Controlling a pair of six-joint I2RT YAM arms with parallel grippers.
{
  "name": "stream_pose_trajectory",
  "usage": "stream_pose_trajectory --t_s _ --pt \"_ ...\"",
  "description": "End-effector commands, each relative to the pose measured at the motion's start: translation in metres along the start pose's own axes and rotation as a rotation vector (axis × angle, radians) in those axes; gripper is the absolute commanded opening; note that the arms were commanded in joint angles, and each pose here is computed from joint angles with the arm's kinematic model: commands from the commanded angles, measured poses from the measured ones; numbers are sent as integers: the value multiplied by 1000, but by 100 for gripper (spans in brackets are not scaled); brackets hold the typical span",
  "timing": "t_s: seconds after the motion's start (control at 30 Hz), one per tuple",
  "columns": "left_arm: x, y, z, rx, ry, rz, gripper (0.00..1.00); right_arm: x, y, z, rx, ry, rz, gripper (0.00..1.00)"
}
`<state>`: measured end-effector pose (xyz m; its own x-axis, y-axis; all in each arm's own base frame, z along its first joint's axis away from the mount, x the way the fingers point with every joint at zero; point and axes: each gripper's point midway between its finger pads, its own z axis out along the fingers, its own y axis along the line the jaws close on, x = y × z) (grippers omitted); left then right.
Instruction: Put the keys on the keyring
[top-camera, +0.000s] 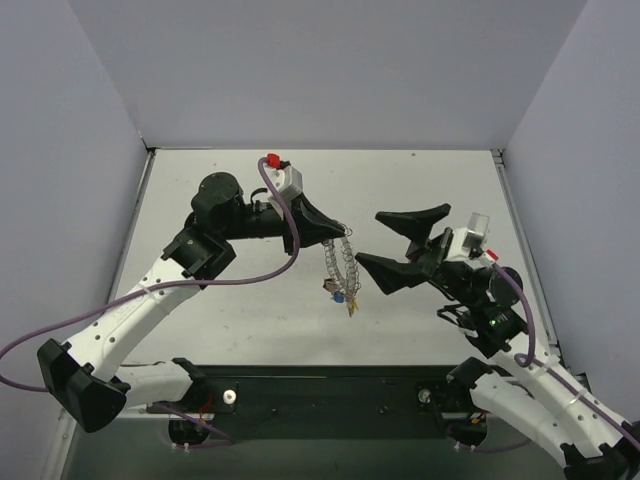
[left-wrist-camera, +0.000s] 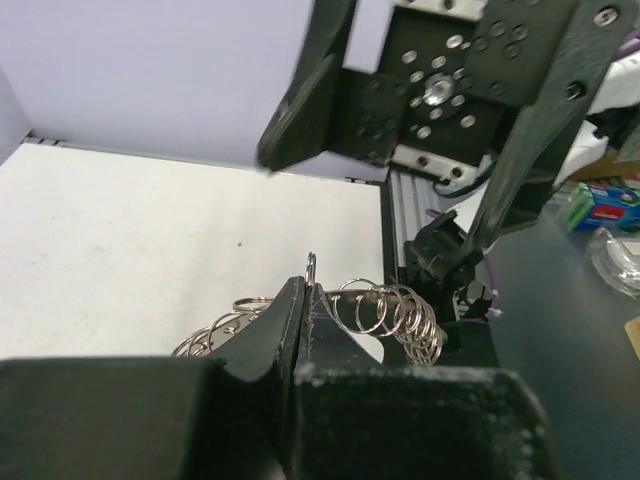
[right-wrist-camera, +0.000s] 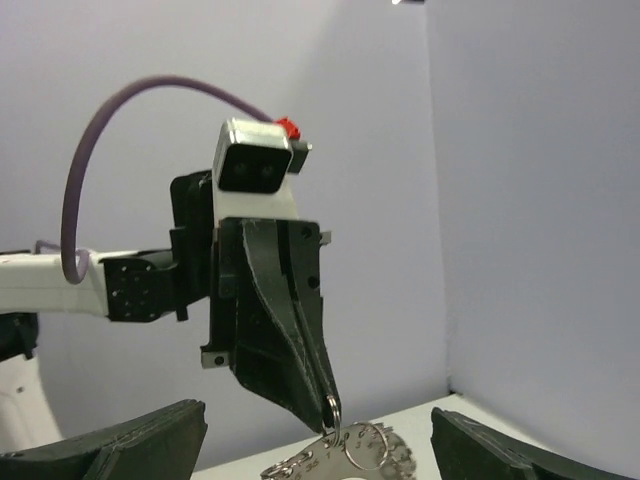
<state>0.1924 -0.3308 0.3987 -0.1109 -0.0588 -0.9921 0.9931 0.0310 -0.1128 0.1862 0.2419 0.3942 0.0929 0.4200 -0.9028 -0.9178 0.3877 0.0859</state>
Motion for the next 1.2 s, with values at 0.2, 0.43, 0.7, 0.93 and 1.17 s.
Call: stream_pose_trajectory --t_s 0.2,0.43,0.7,0.93,1.17 --pt "-20 19 -15 -162 -71 75 0 -39 -34 -22 247 -110 -167 100" --pt "-8 32 -26 -254 -63 68 0 -18 -46 -12 267 -19 -139 100" --pt "14 64 -57 -418 -40 -6 0 20 -80 5 358 126 -74 100" --pt "3 107 -141 -762 -63 -57 0 61 -128 27 520 327 44 100" --pt "-16 133 -248 -1130 -177 -92 0 150 -177 73 558 570 169 100"
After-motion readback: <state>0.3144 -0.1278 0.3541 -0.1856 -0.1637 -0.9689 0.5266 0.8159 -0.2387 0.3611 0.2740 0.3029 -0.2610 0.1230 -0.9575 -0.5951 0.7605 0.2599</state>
